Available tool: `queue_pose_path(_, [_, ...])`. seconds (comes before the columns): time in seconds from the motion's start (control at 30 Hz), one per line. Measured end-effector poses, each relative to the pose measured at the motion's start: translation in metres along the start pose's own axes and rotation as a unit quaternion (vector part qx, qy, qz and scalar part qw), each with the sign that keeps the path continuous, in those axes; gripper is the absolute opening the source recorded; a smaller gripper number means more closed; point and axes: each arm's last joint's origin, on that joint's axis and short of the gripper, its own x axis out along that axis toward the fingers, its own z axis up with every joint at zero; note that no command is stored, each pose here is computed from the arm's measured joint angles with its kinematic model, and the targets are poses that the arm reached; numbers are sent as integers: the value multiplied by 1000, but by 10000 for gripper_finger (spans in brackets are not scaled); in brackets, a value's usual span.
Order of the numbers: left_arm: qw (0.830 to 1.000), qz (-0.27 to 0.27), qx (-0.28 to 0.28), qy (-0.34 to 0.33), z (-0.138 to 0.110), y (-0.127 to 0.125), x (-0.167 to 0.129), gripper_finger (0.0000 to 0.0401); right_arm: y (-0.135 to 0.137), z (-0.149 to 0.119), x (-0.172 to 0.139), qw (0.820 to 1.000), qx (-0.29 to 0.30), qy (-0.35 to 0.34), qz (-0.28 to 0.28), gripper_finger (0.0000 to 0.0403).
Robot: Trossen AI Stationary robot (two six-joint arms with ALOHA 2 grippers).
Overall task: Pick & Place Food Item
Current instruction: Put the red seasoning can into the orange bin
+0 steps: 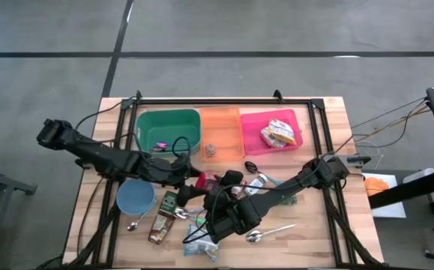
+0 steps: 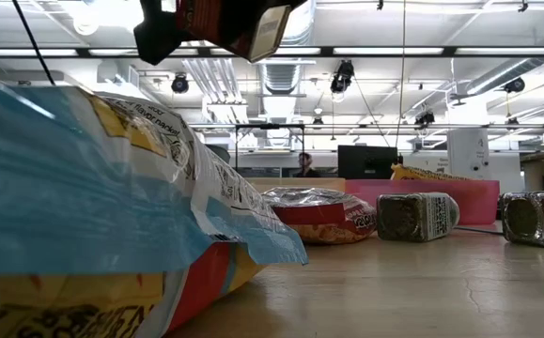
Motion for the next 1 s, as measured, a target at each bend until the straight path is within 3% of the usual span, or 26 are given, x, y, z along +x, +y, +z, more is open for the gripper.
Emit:
queue_pose_path(0.27, [1000,6,-2,-2,2,4,2,279,4,6,0,1000,-15,-22,8,274])
queue_pose_path(0.43, [1000,-11,-11,1,4,2,2,210,3,6,0,999,-29,-36,-20,274])
queue_pose_path(0.67, [1000,-15,-12,8,3,3,2,208,3,7,1,998,-35,-39,-24,279])
queue_pose_path(0.83, [999,-29,24,35,3,4,2,202,5,8,-2,999,-22,-41,-10,373])
queue_pose_path(1.0, [997,4,39,61,11,5,-2,202,3,7,0,999,-16,-38,-16,382])
